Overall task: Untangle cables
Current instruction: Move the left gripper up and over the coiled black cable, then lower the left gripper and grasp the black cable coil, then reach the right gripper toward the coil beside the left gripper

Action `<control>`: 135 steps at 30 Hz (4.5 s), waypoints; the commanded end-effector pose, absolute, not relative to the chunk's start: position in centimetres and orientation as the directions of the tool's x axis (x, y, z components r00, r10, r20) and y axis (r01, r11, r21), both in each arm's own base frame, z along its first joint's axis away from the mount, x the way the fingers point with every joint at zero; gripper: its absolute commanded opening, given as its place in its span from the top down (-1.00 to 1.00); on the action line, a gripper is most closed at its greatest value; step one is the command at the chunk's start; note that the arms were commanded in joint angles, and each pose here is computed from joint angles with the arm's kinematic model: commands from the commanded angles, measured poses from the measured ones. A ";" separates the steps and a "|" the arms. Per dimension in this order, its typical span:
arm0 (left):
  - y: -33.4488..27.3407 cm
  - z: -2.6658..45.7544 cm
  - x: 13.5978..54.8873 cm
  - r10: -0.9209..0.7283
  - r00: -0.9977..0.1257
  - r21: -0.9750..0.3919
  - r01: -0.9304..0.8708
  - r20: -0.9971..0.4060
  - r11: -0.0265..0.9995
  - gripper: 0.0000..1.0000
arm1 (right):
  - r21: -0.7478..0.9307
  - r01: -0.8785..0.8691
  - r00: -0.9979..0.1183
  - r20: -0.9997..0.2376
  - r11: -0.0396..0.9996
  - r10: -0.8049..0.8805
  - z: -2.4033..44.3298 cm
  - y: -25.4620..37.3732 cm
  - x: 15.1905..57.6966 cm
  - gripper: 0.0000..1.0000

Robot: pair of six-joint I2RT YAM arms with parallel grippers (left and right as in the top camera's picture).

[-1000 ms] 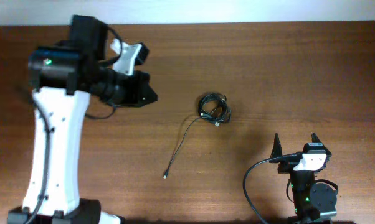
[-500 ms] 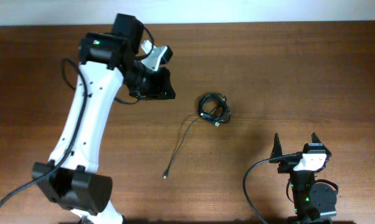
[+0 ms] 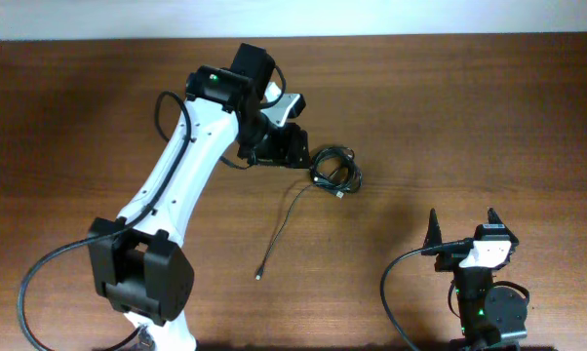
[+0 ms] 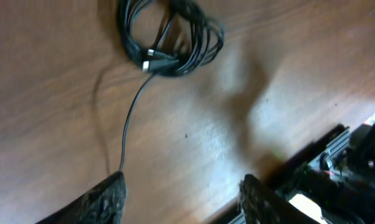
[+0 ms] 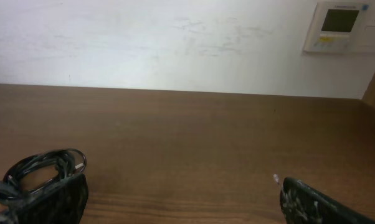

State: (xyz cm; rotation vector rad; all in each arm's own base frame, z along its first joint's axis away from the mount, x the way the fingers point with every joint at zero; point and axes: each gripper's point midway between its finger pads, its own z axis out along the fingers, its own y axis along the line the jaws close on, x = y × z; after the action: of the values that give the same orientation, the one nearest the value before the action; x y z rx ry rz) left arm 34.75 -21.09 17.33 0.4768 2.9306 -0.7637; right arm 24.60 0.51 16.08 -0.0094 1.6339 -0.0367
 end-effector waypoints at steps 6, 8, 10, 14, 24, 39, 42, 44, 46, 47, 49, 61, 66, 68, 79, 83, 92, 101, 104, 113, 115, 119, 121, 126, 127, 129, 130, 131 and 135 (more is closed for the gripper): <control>-22.9 12.8 35.8 0.313 -0.927 -0.409 0.374 -0.208 0.833 -0.01 | -0.020 0.036 -0.072 -0.997 0.999 -0.018 15.7 0.1 24.6 -0.97; -21.3 11.0 37.4 0.227 -0.950 -0.309 0.286 -0.213 0.907 0.08 | -0.020 0.036 -0.071 -0.997 0.999 -0.017 15.8 0.1 24.6 -0.97; -20.2 9.7 38.6 0.171 -0.956 -0.244 0.230 -0.238 0.942 0.08 | -0.020 0.036 -0.071 -0.997 0.999 -0.017 15.8 0.1 24.6 -0.97; -19.9 6.9 39.1 0.118 -0.966 -0.233 0.172 -0.231 0.957 0.07 | -0.020 0.036 -0.071 -0.997 0.999 -0.017 15.8 0.1 24.6 -0.97; -21.6 3.6 40.4 0.113 -0.965 -0.252 0.173 -0.236 0.952 0.10 | -0.020 0.036 -0.072 -0.997 0.999 -0.018 15.7 0.1 24.6 -0.97; -25.5 -0.8 40.1 0.190 -0.952 -0.249 0.250 -0.242 0.936 0.81 | -0.020 0.036 -0.072 -0.997 0.999 -0.018 15.7 0.1 24.6 -0.97; -25.3 -0.8 40.2 0.185 -0.953 -0.248 0.244 -0.238 0.937 1.00 | -0.020 0.036 -0.072 -0.997 0.999 -0.018 15.7 0.1 24.6 -0.97; -24.4 0.2 40.3 0.174 -0.959 -0.243 0.228 -0.223 0.943 1.00 | -0.020 0.036 -0.071 -0.997 0.999 -0.017 15.8 0.1 24.6 -0.97; -23.1 2.0 40.3 0.199 -0.955 -0.229 0.248 -0.218 0.941 1.00 | -0.020 0.036 -0.072 -0.997 0.999 -0.018 15.7 0.1 24.6 -0.97; -22.6 2.5 40.2 0.222 -0.951 -0.220 0.269 -0.216 0.938 1.00 | -0.020 0.036 -0.071 -0.997 0.999 -0.017 15.8 0.1 24.6 -0.97; -21.1 3.5 39.4 0.227 -0.957 -0.208 0.262 -0.178 0.942 1.00 | -0.020 0.036 -0.071 -0.997 0.999 -0.017 15.8 0.1 24.6 -0.97; -18.3 4.1 38.8 0.343 -0.924 -0.241 0.376 -0.169 0.895 1.00 | -0.020 0.036 -0.071 -0.997 0.999 -0.017 15.8 0.1 24.6 -0.97; -19.4 4.6 40.2 0.316 -0.919 -0.272 0.374 -0.234 0.887 1.00 | -0.020 0.036 -0.071 -0.997 0.999 -0.017 15.8 0.1 24.6 -0.97; -20.0 4.8 40.0 0.315 -0.920 -0.307 0.377 -0.234 0.874 1.00 | -0.020 0.036 -0.071 -0.997 0.999 -0.017 15.8 0.1 24.6 -0.97; -20.3 4.7 39.7 0.320 -0.919 -0.315 0.382 -0.232 0.869 1.00 | 0.124 -0.327 -0.047 -0.992 0.937 0.115 17.4 6.5 23.7 -0.97; -20.3 4.7 39.7 0.319 -0.919 -0.315 0.382 -0.232 0.869 1.00 | 0.210 -0.333 -0.031 -0.977 0.919 0.211 19.7 6.5 23.3 -0.97; -20.3 4.7 39.8 0.276 -0.936 -0.326 0.336 -0.218 0.884 1.00 | 0.294 -0.364 -0.087 -0.956 0.884 0.281 31.9 7.0 21.9 -0.97; -20.5 4.8 40.2 -0.058 -0.993 -0.388 -0.014 -0.103 0.922 1.00 | 0.535 -0.423 -0.590 -0.775 0.732 0.226 33.8 12.5 25.5 -0.97; -20.5 4.8 40.1 -0.061 -0.993 -0.387 -0.019 -0.099 0.922 1.00 | 0.623 -0.498 -0.682 -0.711 0.604 0.171 32.9 15.1 26.0 -0.97; -19.8 4.5 40.4 -0.068 -0.991 -0.349 -0.023 -0.116 0.937 1.00 | 0.773 -0.295 -0.884 -0.444 0.563 0.147 25.5 16.5 29.7 -0.48; -19.8 4.5 40.4 -0.053 -0.991 -0.347 -0.008 -0.121 0.938 1.00 | 0.772 -0.223 -0.912 -0.381 0.595 0.153 23.3 16.5 30.3 -0.48; -19.6 4.5 40.0 -0.018 -0.993 -0.338 0.024 -0.119 0.941 1.00 | 0.686 -0.072 -0.940 -0.290 0.724 0.181 18.4 16.0 31.5 -0.48; -19.6 4.4 39.9 0.019 -0.992 -0.334 0.061 -0.126 0.941 1.00 | 0.623 -0.013 -0.948 -0.257 0.782 0.190 15.9 16.1 31.9 -0.48; -19.6 4.4 39.9 0.021 -0.992 -0.334 0.062 -0.126 0.941 1.00 | 0.494 0.046 -0.964 -0.205 0.868 0.168 10.5 17.0 32.5 -0.45; -19.6 4.4 39.9 0.021 -0.992 -0.334 0.062 -0.126 0.941 1.00 | 0.484 0.051 -0.966 -0.199 0.874 0.167 9.9 17.2 32.7 -0.43; -19.6 4.4 39.9 0.021 -0.992 -0.334 0.062 -0.126 0.941 1.00 | 0.478 0.053 -0.970 -0.186 0.877 0.160 8.5 17.9 33.0 -0.35; -19.6 4.4 39.9 0.021 -0.992 -0.334 0.062 -0.126 0.941 1.00 | 0.480 0.072 -0.971 -0.167 0.874 0.172 7.6 18.3 33.3 -0.35; -19.6 4.4 39.9 0.021 -0.992 -0.334 0.062 -0.126 0.941 1.00 | 0.485 0.083 -0.970 -0.160 0.871 0.181 6.9 18.8 33.6 -0.33; -19.6 4.4 39.9 0.021 -0.992 -0.334 0.062 -0.126 0.941 1.00 | 0.508 0.085 -0.961 -0.185 0.857 0.205 4.3 20.8 35.9 -0.05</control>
State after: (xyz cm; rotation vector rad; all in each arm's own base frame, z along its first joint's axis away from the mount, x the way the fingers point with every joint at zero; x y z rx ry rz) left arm 39.92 -19.49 3.45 0.0276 2.9995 -0.5065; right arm 35.07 20.10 5.49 0.1709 2.7994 0.7672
